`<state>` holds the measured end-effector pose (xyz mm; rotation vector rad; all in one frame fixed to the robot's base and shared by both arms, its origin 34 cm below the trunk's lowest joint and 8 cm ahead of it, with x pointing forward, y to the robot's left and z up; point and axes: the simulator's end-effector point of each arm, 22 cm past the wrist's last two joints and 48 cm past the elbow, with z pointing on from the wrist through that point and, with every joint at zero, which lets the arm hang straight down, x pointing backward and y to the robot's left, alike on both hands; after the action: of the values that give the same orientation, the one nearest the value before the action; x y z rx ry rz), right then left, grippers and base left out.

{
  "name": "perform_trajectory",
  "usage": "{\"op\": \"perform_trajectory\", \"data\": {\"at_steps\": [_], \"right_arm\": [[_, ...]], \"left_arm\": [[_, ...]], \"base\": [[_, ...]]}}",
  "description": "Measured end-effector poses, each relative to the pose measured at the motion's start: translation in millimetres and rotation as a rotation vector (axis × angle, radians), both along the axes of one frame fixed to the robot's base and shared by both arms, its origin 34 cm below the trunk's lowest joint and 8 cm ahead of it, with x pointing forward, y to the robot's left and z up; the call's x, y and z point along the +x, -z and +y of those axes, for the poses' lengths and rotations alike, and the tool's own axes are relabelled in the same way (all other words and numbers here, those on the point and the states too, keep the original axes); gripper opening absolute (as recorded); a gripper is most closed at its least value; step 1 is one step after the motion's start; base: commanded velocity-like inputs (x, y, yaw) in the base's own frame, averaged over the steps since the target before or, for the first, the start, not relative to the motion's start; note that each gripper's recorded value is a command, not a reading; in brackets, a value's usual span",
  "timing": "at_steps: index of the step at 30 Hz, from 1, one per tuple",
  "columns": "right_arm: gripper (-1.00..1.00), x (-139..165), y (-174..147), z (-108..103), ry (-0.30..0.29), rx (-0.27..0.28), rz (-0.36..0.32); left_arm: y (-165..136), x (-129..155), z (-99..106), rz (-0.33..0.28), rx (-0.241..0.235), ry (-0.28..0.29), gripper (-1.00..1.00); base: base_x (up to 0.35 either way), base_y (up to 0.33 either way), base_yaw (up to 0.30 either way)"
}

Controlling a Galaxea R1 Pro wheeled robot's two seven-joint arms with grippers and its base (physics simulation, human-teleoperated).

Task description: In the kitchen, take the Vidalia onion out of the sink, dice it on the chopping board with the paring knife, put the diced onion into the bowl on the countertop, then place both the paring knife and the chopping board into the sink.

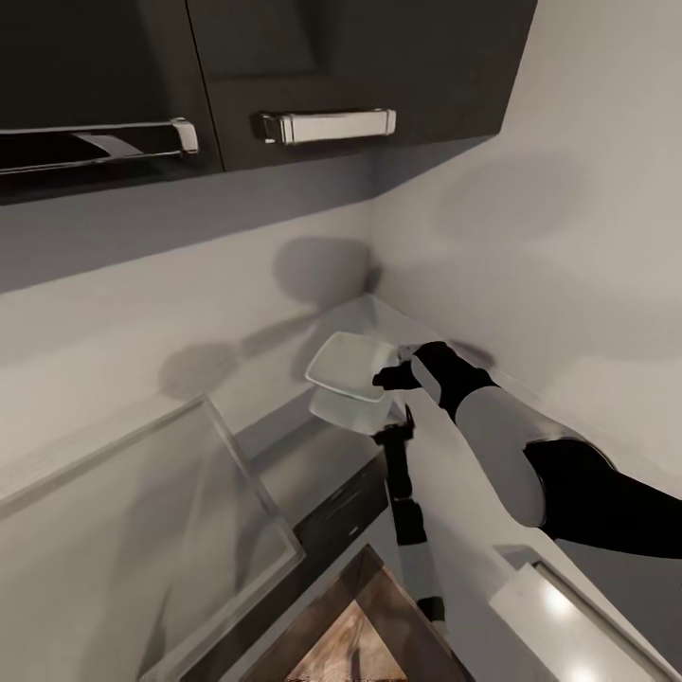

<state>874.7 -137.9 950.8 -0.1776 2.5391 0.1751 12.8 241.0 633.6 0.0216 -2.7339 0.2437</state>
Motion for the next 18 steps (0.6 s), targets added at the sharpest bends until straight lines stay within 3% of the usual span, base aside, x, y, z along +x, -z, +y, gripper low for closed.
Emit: {"op": "perform_trajectory", "data": {"at_steps": [18], "right_arm": [[1.00,-0.4,3.5,0.5,-0.001,0.001,0.004]], "left_arm": [[-0.4,-1.6,0.0,0.004,0.000,0.000,1.00]], "base": [[0.000,0.000,0.000]]}}
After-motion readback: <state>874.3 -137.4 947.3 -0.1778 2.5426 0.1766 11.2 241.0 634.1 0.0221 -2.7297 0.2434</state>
